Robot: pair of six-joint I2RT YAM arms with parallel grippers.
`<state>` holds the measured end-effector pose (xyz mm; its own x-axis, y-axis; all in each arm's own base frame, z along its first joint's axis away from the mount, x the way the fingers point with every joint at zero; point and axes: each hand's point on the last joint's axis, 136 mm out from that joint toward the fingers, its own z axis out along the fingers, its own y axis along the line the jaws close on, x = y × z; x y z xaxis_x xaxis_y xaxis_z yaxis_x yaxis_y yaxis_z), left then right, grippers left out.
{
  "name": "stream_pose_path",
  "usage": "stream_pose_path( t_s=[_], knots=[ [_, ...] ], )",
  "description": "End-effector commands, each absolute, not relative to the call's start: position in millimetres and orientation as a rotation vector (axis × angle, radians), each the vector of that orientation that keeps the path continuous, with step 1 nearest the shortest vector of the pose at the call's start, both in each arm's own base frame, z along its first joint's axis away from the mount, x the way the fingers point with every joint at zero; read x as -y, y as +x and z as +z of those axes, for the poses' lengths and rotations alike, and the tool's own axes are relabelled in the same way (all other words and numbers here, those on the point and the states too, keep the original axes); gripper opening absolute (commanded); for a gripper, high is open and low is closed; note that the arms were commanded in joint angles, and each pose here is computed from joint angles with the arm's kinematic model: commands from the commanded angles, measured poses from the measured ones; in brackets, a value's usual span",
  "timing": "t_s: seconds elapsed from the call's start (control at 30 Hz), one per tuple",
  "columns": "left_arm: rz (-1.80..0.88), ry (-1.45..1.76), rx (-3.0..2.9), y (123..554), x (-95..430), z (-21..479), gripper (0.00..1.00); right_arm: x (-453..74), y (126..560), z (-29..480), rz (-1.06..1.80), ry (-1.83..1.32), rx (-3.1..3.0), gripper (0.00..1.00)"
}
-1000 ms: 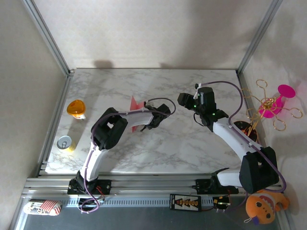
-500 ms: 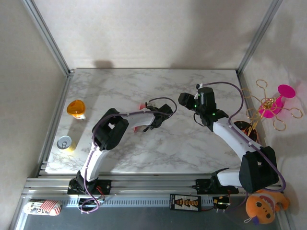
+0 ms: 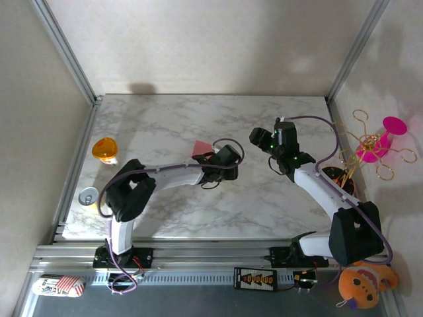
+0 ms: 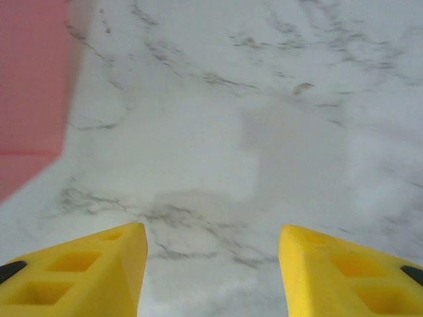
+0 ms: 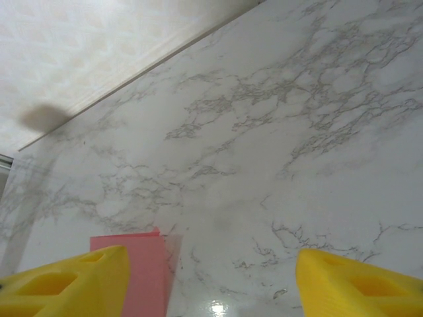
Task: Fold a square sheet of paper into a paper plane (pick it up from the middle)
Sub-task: Turn over the paper at the center of the table.
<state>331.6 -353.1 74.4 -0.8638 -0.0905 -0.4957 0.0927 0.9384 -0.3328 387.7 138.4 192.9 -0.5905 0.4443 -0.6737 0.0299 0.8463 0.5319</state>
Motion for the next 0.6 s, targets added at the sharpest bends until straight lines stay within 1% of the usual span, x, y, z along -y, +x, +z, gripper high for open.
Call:
stream_pose_path(
  t_s=[0.0, 0.07, 0.13, 0.17, 0.33, 0.43, 0.57],
  knots=[
    [-0.698, -0.079, -2.494, 337, 351, 113, 0.53, -141, 389, 190, 0.63, 0.327, -2.141, 0.72],
    [-0.695, -0.146, -2.471, 345, 328, 114, 0.51, -145, 389, 186, 0.651, 0.303, -2.143, 0.85],
    [-0.665, -0.223, -2.48, 352, 304, 103, 0.46, -149, 388, 181, 0.671, 0.291, -2.15, 0.97],
    [-0.656, -0.247, -2.486, 354, 296, 97, 0.44, -150, 389, 179, 0.676, 0.289, -2.157, 0.99],
    [-0.575, -0.381, -2.527, 368, 258, 65, 0.34, -160, 387, 166, 0.729, 0.266, -2.202, 0.99],
    [-0.471, -0.436, -2.528, 375, 238, 52, 0.33, -163, 386, 160, 0.746, 0.26, -2.22, 0.99],
    [-0.407, -0.473, -2.536, 380, 224, 39, 0.31, -172, 385, 153, 0.796, 0.235, -2.247, 0.99]
  ],
)
